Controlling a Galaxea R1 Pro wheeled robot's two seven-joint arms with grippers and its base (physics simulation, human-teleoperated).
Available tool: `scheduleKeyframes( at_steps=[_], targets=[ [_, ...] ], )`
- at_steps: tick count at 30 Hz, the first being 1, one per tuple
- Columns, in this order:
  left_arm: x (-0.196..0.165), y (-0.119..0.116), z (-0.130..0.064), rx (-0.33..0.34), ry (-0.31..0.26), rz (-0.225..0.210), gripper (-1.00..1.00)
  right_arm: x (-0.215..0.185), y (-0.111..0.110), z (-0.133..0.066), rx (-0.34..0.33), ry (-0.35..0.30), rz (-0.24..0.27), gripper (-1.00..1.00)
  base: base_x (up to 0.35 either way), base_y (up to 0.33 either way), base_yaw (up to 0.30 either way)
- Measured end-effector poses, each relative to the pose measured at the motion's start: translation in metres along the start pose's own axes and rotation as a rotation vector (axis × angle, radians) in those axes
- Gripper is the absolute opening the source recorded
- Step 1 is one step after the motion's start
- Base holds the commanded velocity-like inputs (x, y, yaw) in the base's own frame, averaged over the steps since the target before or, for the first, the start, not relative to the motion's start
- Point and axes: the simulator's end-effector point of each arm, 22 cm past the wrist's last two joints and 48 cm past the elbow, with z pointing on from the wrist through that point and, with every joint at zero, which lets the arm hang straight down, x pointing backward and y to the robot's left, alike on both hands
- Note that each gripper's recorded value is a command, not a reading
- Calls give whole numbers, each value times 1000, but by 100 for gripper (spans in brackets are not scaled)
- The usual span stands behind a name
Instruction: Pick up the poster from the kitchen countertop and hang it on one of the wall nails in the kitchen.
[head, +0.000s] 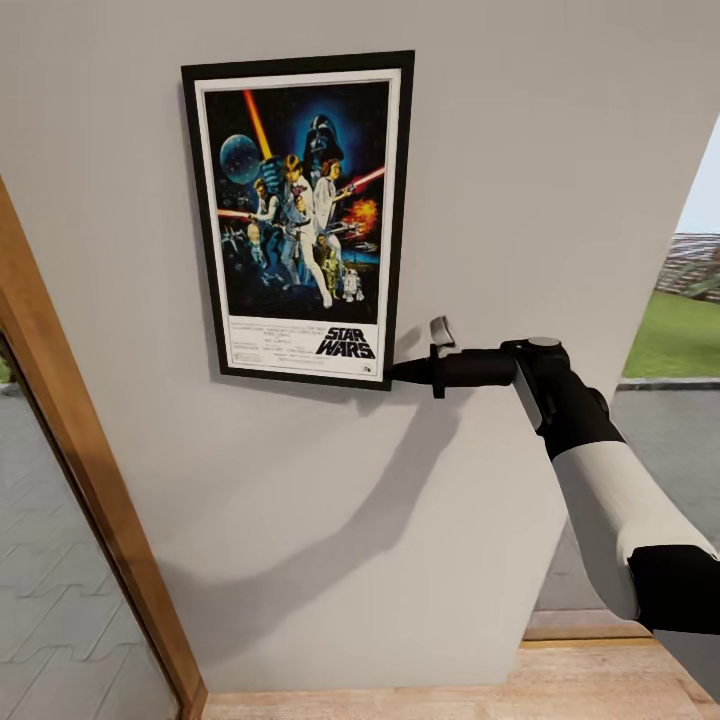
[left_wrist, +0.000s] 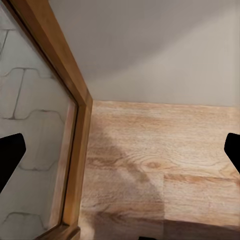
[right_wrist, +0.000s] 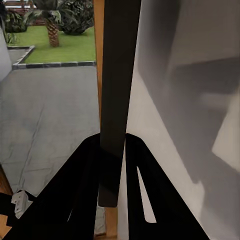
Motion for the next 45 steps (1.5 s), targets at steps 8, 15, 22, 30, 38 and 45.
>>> scheduleKeyframes(
  at_steps=[8,15,22,30,38,45],
  targets=[
    [0,0,0,0,0,0,100,0,0,0,0,0,1,-100,0,0,0],
    [0,0,0,0,0,0,100,0,0,0,1,0,1,-100,0,0,0],
    [0,0,0,0,0,0,100,0,0,0,1,0,1,-100,0,0,0],
    [0,0,0,0,0,0,100,0,0,0,2,0,1,-100,0,0,0],
    [0,0,0,0,0,0,100,0,0,0,1,0,1,-100,0,-99,0],
    [0,0,0,0,-1,0,100,0,0,0,1,0,1,-100,0,-84,0]
  ],
)
